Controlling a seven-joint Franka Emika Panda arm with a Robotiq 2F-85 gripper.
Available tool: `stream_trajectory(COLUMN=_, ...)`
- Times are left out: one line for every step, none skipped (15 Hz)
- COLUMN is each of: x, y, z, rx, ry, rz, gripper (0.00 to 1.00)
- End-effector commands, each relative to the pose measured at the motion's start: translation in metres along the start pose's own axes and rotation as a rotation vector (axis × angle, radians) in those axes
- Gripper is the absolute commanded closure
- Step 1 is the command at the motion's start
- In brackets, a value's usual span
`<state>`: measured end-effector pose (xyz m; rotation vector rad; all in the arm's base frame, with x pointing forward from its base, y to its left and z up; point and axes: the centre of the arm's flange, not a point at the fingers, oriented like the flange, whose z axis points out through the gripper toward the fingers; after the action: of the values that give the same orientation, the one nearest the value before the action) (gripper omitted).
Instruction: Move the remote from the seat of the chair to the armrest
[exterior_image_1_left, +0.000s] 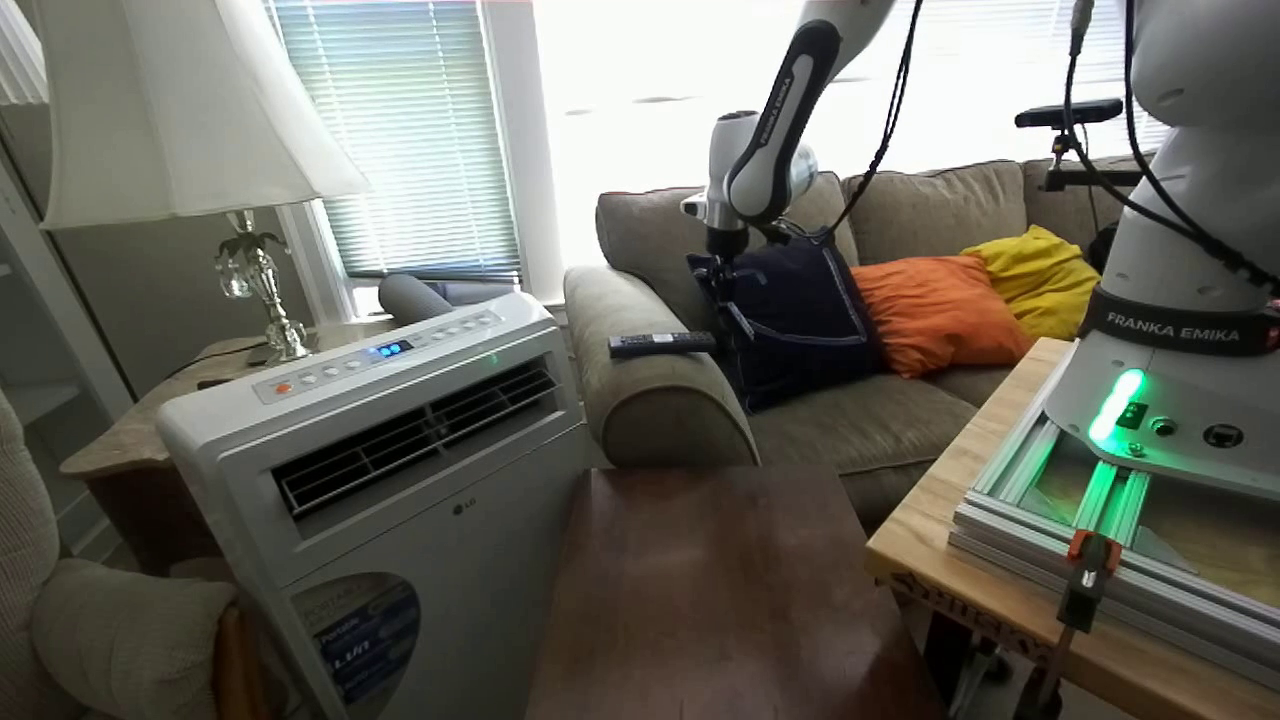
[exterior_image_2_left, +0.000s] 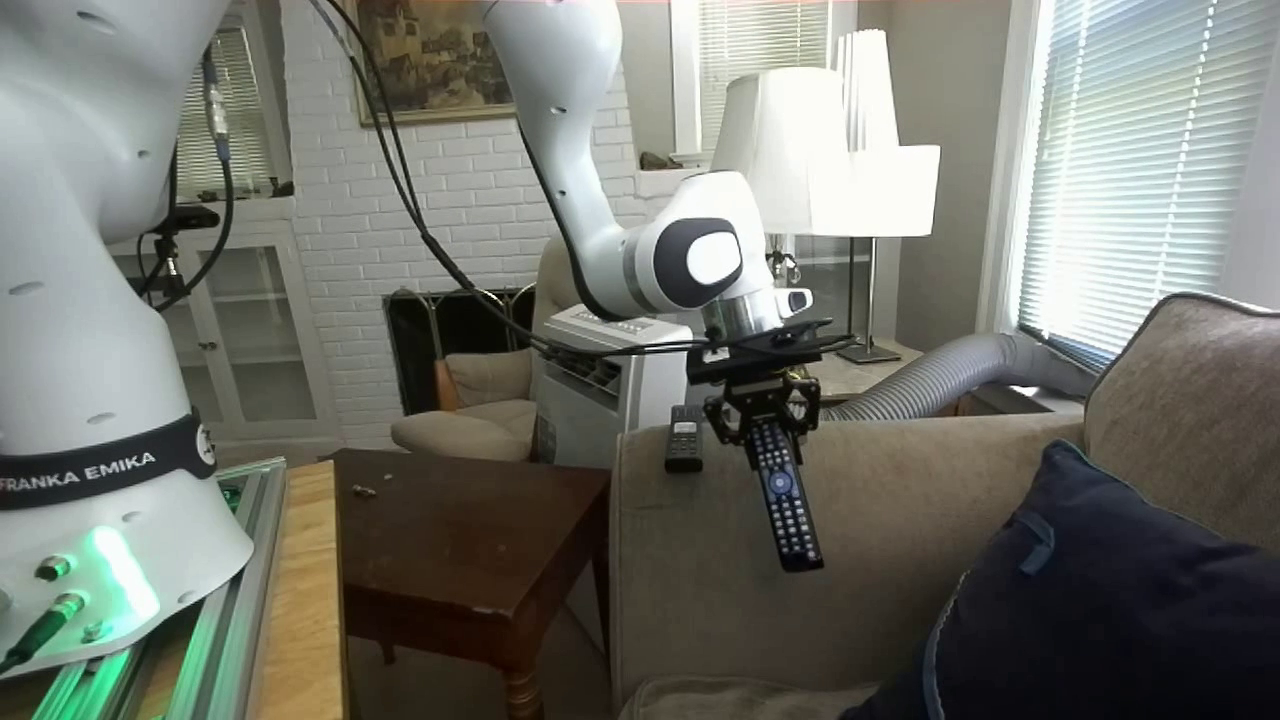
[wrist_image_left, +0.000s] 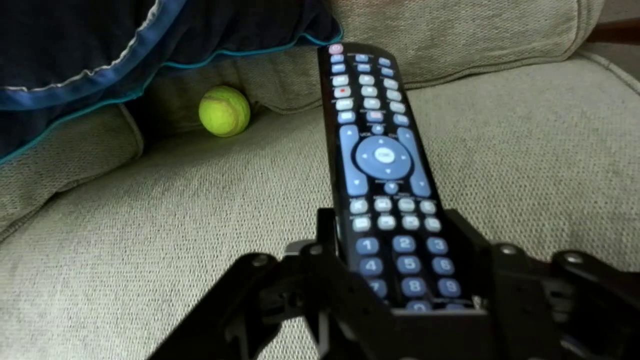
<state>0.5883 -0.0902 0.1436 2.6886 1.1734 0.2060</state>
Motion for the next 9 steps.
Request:
stream_trajectory(x=0.017, y=-0.003, z=-0.02, rx=0.0, ry=0.007, rz=-0.004, gripper=0.69)
stream_trajectory(x=0.022, y=-0.005, z=-0.024, rx=-0.004, ry=0.011, rz=-0.01, gripper=0.69)
stream_trajectory(x=0.029, y=-0.007, z=-0.028, rx=-0.004, ry=0.016, rz=-0.019, gripper=0.69)
stream_trajectory(x=0.036, y=-0.009, z=-0.033, rx=-0.008, ry=0.023, rz=-0.026, gripper=0.69)
stream_trajectory(x=0.043, y=-0.01, z=-0.038, rx=-0.01, ry=0.028, rz=-0.032, gripper=0.69)
stream_trajectory(x=0.05, y=-0.013, z=-0.043, rx=-0.013, ry=0.032, rz=-0.041, gripper=0.69)
stream_trajectory(x=0.058, y=-0.015, z=-0.048, rx=-0.015, ry=0.036, rz=-0.049, gripper=0.69)
stream_trajectory(x=0.065, y=-0.017, z=-0.054, rx=-0.015, ry=0.037, rz=-0.057, gripper=0.69)
stream_trajectory(x=0.072, y=-0.02, z=-0.058, rx=-0.013, ry=0.038, rz=-0.064, gripper=0.69)
